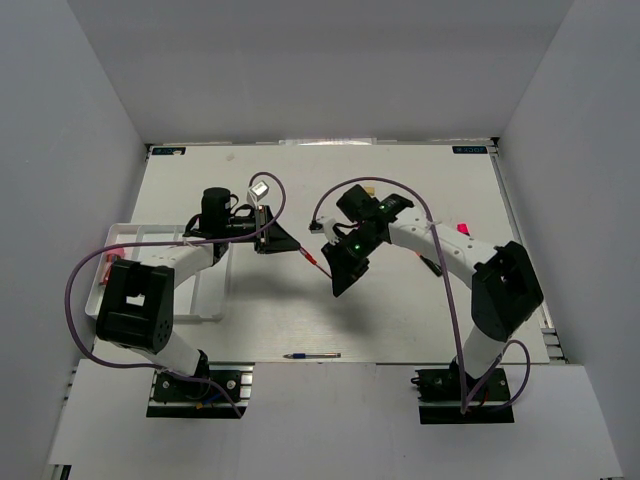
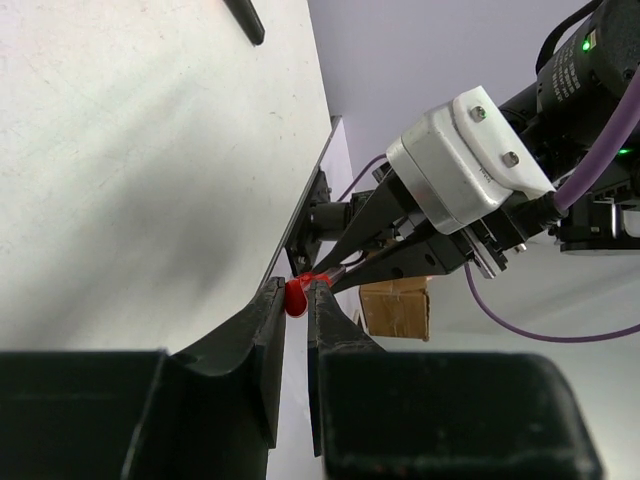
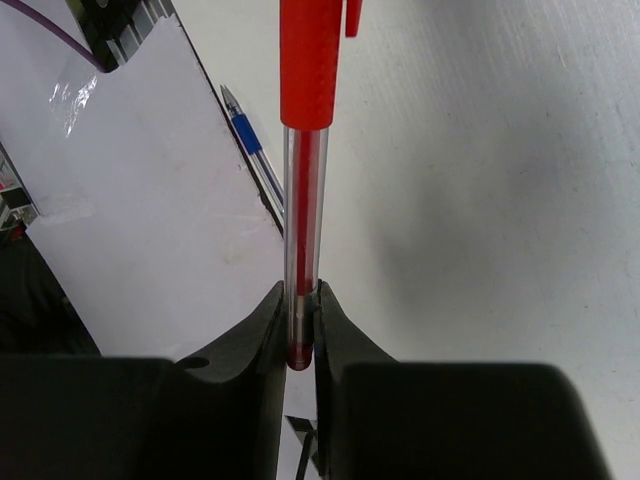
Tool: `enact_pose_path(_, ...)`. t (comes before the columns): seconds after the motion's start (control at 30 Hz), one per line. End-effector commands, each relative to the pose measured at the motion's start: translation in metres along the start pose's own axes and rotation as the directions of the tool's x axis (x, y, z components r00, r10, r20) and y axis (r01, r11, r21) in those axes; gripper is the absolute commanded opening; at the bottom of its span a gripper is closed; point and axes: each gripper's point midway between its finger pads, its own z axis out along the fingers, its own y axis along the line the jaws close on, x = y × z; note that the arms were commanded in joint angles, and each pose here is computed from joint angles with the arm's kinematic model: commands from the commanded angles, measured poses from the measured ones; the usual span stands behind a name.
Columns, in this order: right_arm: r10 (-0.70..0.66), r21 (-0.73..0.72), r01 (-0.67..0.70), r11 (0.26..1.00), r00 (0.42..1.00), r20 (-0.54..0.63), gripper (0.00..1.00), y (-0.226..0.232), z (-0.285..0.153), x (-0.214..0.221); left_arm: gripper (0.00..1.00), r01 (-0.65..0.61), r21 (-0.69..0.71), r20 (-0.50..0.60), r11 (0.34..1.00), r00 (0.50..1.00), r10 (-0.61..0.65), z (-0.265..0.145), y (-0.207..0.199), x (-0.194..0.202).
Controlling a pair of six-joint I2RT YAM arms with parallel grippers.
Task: Sort the stationery into containers
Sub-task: Close the pen cap on the pen.
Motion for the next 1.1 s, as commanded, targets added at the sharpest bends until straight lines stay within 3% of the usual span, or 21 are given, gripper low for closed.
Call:
enact_pose_path(0.0, -0.243, -0.008, 0.255, 0.967, 0.930, 0.276, 0.00, 0.021, -0.014, -0.089, 0.00, 0.003, 0.075, -0.150, 0.997, 0.989, 0.008, 0.012, -0.022, 0.044)
enact_pose_path(1.07, -0.229, 0.034, 0.230, 0.973, 0.922, 0.312, 0.00, 0.013, -0.021, -0.117, 0.00, 0.007, 0.099, -0.195, 0.995, 0.981, 0.012, 0.021, -0.029, 0.063)
